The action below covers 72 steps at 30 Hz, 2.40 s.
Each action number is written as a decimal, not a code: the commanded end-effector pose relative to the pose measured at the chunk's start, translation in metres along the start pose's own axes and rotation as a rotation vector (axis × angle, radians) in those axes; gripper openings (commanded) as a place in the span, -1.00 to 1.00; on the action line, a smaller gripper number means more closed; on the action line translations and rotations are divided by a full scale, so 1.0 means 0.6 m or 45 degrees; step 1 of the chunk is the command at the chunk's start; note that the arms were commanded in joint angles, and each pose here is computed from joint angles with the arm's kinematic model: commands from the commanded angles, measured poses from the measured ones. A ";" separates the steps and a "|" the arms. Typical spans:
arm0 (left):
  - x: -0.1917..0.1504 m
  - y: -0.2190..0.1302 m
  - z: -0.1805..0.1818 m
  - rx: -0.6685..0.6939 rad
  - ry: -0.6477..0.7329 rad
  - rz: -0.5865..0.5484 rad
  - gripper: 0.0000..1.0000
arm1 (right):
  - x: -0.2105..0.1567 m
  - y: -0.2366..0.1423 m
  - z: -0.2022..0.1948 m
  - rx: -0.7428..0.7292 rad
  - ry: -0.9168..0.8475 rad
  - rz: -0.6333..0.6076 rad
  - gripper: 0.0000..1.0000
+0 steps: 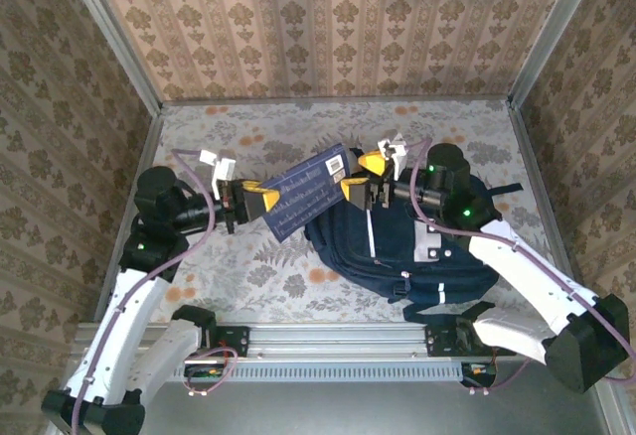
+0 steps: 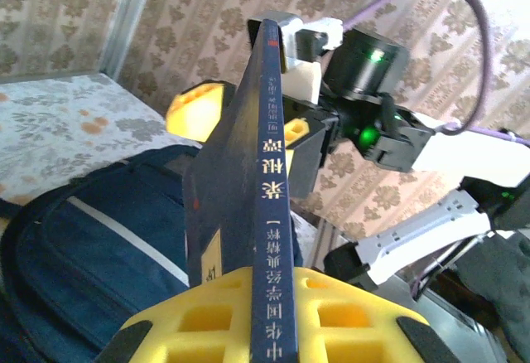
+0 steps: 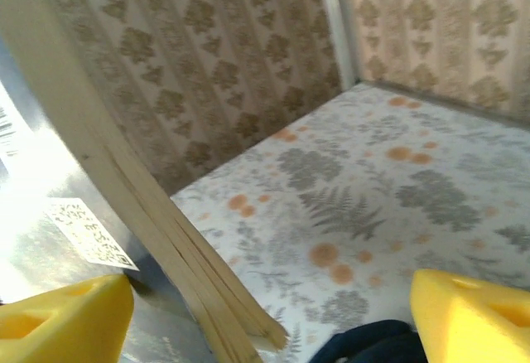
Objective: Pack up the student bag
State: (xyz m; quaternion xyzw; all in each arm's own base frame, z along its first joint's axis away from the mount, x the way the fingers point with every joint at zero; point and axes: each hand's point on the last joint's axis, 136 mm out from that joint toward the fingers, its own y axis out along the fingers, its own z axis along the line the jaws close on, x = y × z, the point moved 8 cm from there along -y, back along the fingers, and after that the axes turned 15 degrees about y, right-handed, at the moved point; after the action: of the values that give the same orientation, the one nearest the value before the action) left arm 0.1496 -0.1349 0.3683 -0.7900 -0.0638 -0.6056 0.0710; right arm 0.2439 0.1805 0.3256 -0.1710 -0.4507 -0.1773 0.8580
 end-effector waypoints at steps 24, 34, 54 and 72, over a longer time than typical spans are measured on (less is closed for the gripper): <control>-0.019 0.019 -0.005 -0.164 0.025 0.035 -1.00 | -0.001 -0.008 0.061 0.541 0.175 0.042 0.17; -0.023 0.019 0.005 -0.125 -0.055 0.037 -0.41 | -0.005 -0.011 0.050 0.455 0.267 -0.006 -1.00; -0.011 0.017 -0.001 -0.199 -0.089 -0.066 -0.42 | 0.016 -0.003 0.015 0.366 0.640 -0.108 -1.00; -0.017 0.036 0.017 -0.165 -0.132 -0.094 -0.49 | 0.007 0.014 0.006 0.349 0.746 -0.162 -1.00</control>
State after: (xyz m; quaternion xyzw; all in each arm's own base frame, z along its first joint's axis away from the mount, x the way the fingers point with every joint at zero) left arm 0.1681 -0.1510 0.3468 -0.8354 -0.0713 -0.5446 0.0196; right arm 0.2415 0.1887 0.3262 0.0263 -0.2089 -0.1756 0.9617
